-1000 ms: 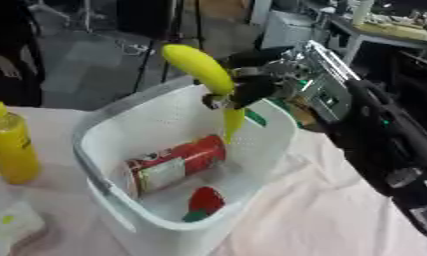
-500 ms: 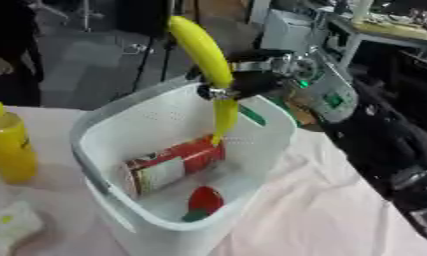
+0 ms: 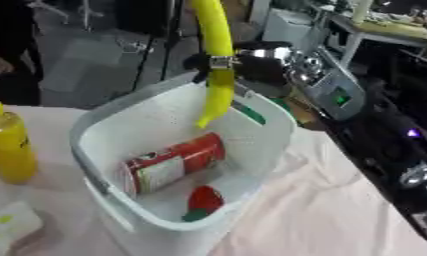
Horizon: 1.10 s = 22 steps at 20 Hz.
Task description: Pick up objects on the table and place them in the box.
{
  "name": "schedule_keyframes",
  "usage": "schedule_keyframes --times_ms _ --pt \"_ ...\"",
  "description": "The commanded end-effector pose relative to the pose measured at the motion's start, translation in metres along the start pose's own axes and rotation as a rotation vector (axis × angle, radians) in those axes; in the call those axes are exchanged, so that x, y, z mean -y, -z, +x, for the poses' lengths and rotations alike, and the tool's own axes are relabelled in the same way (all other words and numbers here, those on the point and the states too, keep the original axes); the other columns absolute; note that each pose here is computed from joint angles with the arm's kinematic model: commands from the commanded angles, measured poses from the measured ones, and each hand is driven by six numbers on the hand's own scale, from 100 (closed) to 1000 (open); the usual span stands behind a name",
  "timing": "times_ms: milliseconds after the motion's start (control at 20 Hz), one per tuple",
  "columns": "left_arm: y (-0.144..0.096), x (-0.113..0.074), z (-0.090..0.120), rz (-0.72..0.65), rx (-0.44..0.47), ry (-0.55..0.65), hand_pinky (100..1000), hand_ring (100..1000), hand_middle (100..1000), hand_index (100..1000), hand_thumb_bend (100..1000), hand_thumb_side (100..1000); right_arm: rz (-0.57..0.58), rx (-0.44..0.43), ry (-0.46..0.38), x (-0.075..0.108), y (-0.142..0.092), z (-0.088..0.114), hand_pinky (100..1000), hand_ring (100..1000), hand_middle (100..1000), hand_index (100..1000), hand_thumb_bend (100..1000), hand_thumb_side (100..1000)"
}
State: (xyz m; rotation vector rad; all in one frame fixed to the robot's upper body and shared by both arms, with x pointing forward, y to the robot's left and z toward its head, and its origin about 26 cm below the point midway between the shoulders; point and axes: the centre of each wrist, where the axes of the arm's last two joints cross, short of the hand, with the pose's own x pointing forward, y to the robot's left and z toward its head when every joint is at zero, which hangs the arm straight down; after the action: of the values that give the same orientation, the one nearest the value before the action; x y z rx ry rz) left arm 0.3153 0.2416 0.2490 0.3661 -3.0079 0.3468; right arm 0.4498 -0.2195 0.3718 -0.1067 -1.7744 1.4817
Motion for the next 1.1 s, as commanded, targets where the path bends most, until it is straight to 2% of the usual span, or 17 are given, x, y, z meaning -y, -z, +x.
schedule_keyframes --times_ms 50,300,350,400,450,500,600,650,750,900,950,1050,1100 --pt "0.007 0.002 0.004 -0.005 0.031 -0.008 635 516 604 748 100 975 -0.081 0.002 -0.015 0.015 -0.012 0.012 904 925 1000 1000 347 1000" --pt "0.007 0.002 0.004 -0.005 0.031 -0.008 635 516 604 748 100 975 -0.101 -0.013 -0.046 0.014 -0.012 0.014 905 926 1000 1000 343 1000" --pt "0.007 0.002 0.004 -0.005 0.031 -0.007 635 516 604 748 100 974 -0.108 -0.020 -0.059 0.014 -0.013 0.014 916 942 1000 1000 393 1000" --pt "0.007 0.002 0.004 -0.005 0.032 -0.005 636 516 604 747 100 971 -0.138 -0.041 -0.109 0.016 -0.016 0.016 915 949 1000 1000 471 1000" --pt "0.007 0.002 0.004 -0.005 0.032 -0.003 635 516 604 747 100 973 -0.173 -0.062 -0.171 0.017 -0.018 0.018 908 944 1000 1000 429 1000" --pt "0.007 0.002 0.004 -0.006 0.032 -0.002 635 516 604 747 100 973 -0.201 -0.074 -0.217 0.017 -0.018 0.019 908 944 1000 1000 429 1000" --pt "0.007 0.002 0.004 -0.004 0.033 -0.003 635 516 604 747 100 976 -0.221 -0.081 -0.261 0.014 -0.015 0.018 916 950 1000 1000 424 1000" --pt "0.008 0.002 0.004 -0.004 0.034 -0.004 635 516 604 747 100 975 -0.217 -0.083 -0.271 0.012 -0.014 0.018 938 977 1000 1000 511 1000" --pt "0.008 0.003 0.004 -0.005 0.036 -0.006 636 517 604 747 100 975 -0.176 -0.104 -0.298 0.008 -0.012 0.015 937 978 1000 1000 541 1000" --pt "0.008 0.003 0.004 -0.003 0.037 -0.007 636 517 604 747 100 976 -0.145 -0.094 -0.276 0.006 -0.011 0.013 936 973 1000 1000 525 1000" --pt "0.008 0.003 0.004 -0.002 0.037 -0.007 636 517 604 747 100 976 -0.145 -0.085 -0.263 0.006 -0.012 0.013 934 966 1000 1000 471 1000" --pt "0.008 0.002 0.004 -0.002 0.037 -0.006 636 517 604 747 100 976 -0.157 -0.078 -0.238 0.006 -0.012 0.013 937 971 1000 1000 472 1000" --pt "0.009 0.003 0.004 -0.002 0.038 -0.006 637 517 604 747 100 975 -0.141 -0.092 -0.251 0.003 -0.011 0.012 947 984 1000 1000 505 1000"
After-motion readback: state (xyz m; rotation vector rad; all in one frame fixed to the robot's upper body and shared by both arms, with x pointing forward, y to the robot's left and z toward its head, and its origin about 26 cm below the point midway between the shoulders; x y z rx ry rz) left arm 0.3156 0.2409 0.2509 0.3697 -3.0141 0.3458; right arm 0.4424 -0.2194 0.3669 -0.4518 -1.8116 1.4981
